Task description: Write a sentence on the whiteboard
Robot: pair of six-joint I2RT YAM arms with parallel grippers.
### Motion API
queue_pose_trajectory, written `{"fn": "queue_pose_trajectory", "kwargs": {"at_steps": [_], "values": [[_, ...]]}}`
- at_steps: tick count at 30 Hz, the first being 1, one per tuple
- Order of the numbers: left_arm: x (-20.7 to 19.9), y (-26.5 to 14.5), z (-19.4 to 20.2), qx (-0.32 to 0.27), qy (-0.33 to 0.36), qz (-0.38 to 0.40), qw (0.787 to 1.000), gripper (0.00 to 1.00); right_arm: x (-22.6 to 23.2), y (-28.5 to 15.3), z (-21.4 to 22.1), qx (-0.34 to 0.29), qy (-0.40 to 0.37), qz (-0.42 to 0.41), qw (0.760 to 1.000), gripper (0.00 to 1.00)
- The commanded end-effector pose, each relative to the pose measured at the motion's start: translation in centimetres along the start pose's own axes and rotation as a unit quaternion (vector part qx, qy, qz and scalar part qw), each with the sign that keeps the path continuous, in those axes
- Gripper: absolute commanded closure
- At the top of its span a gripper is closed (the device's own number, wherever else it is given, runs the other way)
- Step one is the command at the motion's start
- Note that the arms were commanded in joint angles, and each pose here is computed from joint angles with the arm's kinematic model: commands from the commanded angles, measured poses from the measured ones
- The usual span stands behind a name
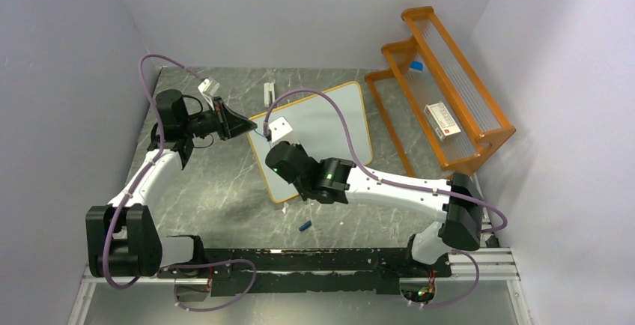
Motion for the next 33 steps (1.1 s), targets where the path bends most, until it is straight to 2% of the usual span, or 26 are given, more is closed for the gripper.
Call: {"fn": "queue_pose_trajectory", "kwargs": {"at_steps": [1, 33], "values": [[-0.2, 0.5, 0.3, 0.009, 0.020, 0.012, 1.000, 0.95, -1.5, -0.2, -0.2, -0.006, 0.014, 0.033, 0.999, 1.00], [-0.2, 0.5, 0.3, 0.010, 0.020, 0.014, 1.000, 0.95, -1.2, 1.0, -3.1, -0.043, 0.016, 0.021, 0.999, 1.00]]}}
Point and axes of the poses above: each gripper's point midway between its finger pads, its own y axis out along the fingers, its own x axis along the line the jaws close on, z = x × y, the point moved 8 cm from there along -y, back along the fingers, and after that the axes turned 8 degrees about -y, right-handed, at the moved point
